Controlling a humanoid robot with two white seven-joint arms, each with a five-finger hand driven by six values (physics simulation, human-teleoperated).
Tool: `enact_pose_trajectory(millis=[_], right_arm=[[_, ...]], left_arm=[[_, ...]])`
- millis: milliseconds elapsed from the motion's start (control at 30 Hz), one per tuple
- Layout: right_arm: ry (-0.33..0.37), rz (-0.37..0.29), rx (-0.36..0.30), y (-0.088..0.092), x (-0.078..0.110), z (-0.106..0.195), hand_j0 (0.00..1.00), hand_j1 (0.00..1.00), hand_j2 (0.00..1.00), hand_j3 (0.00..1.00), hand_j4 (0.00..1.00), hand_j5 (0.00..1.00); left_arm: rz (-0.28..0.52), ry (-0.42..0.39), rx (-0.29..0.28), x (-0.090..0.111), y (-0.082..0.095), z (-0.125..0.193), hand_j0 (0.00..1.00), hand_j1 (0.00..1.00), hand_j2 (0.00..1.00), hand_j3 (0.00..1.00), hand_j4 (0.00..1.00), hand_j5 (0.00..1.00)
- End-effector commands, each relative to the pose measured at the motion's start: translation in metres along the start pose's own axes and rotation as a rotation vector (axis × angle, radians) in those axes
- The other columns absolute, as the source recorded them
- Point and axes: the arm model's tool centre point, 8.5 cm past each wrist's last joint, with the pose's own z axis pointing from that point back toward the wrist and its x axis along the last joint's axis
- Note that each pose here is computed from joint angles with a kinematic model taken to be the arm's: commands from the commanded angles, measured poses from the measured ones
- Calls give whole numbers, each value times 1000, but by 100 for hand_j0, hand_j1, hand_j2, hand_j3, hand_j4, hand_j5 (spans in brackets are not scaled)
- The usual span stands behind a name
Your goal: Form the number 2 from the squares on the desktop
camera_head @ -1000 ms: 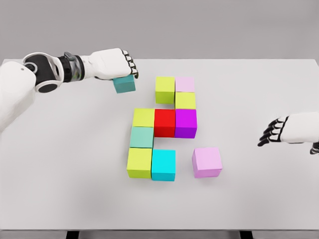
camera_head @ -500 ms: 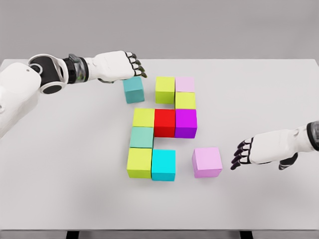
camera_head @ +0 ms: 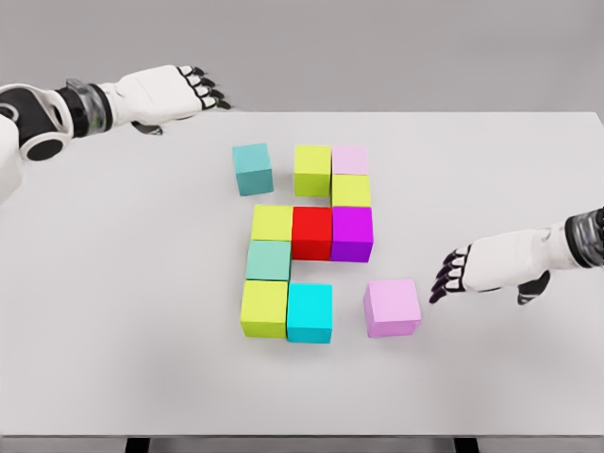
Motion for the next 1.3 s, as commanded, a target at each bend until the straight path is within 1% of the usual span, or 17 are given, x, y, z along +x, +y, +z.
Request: enact_pose_trajectory(millis=[0,67,133,167,200,267,333,433,467,533,600,667,833,900,967,1133,1267], right_arm=[[-8,1,-7,-4,-1,-5,100,100,100,100,100,100],[-20,12,-12,-9,1,-9,100,100,100,100,100,100],[-28,18,-15,-12,3,-12,100,100,100,100,100,100],[-35,24,-18,-14,4,-15,100,100,100,100,100,100],[-40,28,-20,-16,5,-17,100,100,100,100,100,100],[-48,33,-21,-18,6,-20,100,100,100,100,100,100],[-48,33,-21,-18,6,-20,100,100,100,100,100,100],[-57,44,-23,-20,10,-21,100,100,100,100,100,100],[-77,64,-28,-24,18,-23,100,100,100,100,100,100],[-94,80,-33,-28,24,-24,100,100,100,100,100,100],[-93,78,-33,-27,24,-24,100,100,100,100,100,100],[-85,72,-30,-24,23,-21,100,100,100,100,100,100],[-75,63,-27,-21,21,-17,100,100,100,100,100,100],[-79,62,-23,-20,22,-18,100,100,100,100,100,100],[-100,74,-20,-17,33,-16,100,100,100,100,100,100],[-100,65,-23,-16,33,-14,100,100,100,100,100,100],[-108,64,-24,-16,35,-16,100,100,100,100,100,100]], left_arm=[[-9,29,-19,-10,-5,11,88,88,88,88,88,88],[-11,32,-54,-10,-10,11,88,88,88,88,88,88],[-15,24,-72,-8,-14,9,88,88,88,88,88,88],[-24,14,-85,-4,-17,7,86,86,86,86,86,86],[-34,5,-98,-1,-19,6,81,81,81,81,81,81],[-61,-17,-122,7,-23,1,80,80,80,80,80,80],[-69,-32,-133,11,-25,-1,81,81,81,81,81,81],[-76,-36,-134,13,-25,-1,81,81,81,81,81,81],[-85,-39,-146,12,-27,1,81,81,81,81,81,81],[-101,-36,-145,10,-25,9,82,82,82,82,82,82],[-129,-53,-147,14,-24,14,83,83,83,83,83,83],[-134,-60,-151,16,-25,14,84,84,84,84,84,84],[-158,-112,-160,33,-27,6,84,84,84,84,84,84],[-157,-118,-158,36,-26,4,84,84,84,84,84,84],[-158,-126,-161,38,-27,2,84,84,84,84,84,84],[-159,-124,-161,38,-26,0,85,85,85,85,85,85],[-160,-135,-151,43,-22,-7,85,85,85,85,85,85]])
